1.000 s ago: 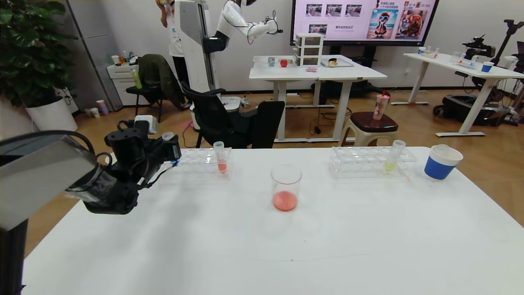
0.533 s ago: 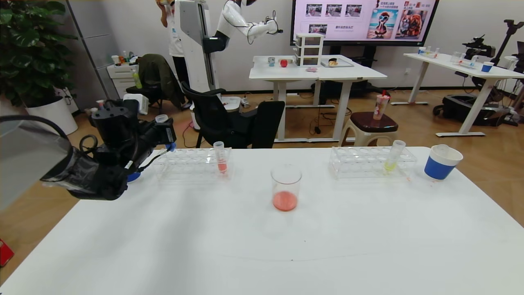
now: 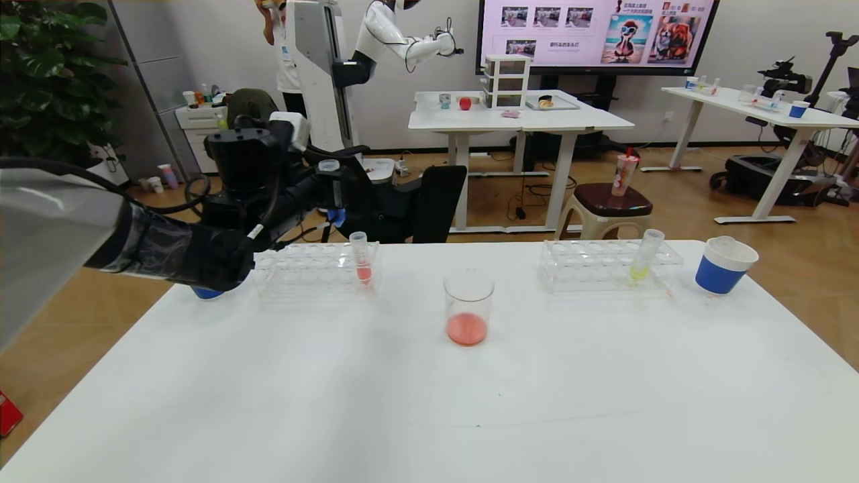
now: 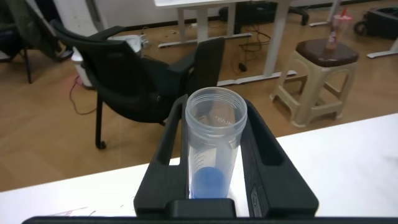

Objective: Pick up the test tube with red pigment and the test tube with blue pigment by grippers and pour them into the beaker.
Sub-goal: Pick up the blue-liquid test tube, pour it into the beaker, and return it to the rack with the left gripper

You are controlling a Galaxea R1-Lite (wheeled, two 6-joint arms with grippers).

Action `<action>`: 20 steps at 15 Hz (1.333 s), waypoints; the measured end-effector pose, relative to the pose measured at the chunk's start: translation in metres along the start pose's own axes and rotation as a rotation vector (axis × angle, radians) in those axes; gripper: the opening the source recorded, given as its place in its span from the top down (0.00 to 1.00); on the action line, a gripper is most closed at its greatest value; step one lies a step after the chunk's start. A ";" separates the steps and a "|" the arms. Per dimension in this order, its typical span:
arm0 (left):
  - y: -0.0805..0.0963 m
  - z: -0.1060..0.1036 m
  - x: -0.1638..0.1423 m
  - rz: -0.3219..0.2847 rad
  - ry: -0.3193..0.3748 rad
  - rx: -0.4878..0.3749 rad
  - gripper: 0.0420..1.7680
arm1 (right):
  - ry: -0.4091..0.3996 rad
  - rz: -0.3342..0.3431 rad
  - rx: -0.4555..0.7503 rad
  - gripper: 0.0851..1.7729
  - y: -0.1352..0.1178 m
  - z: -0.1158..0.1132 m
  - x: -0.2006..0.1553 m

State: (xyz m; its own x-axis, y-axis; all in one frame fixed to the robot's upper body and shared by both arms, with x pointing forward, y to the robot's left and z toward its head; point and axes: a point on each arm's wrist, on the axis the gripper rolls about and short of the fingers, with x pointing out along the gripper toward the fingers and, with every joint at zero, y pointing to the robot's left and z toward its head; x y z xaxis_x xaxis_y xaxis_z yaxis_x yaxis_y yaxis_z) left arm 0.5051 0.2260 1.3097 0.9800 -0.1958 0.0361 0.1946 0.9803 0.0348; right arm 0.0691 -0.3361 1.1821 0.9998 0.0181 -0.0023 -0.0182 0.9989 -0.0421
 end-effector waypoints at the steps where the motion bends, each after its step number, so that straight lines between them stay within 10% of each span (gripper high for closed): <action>1: -0.017 0.007 0.001 -0.040 -0.014 0.010 0.74 | 0.000 0.000 0.000 0.02 0.000 0.000 0.000; 8: -0.109 0.000 0.003 -0.236 -0.133 0.171 0.74 | 0.000 0.000 0.000 0.02 0.000 0.000 0.000; 20: -0.124 -0.052 0.000 -0.603 -0.450 0.633 0.74 | 0.000 0.000 0.000 0.02 0.000 0.000 0.000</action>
State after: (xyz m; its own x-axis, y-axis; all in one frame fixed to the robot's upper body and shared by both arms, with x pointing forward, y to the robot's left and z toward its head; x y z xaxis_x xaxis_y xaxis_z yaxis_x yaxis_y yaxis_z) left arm 0.4831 0.1054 1.2533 0.5906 -0.7795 0.2086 0.4700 0.5425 0.6963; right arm 0.0691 -0.3361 1.1821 0.9998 0.0181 -0.0023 -0.0182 0.9989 -0.0423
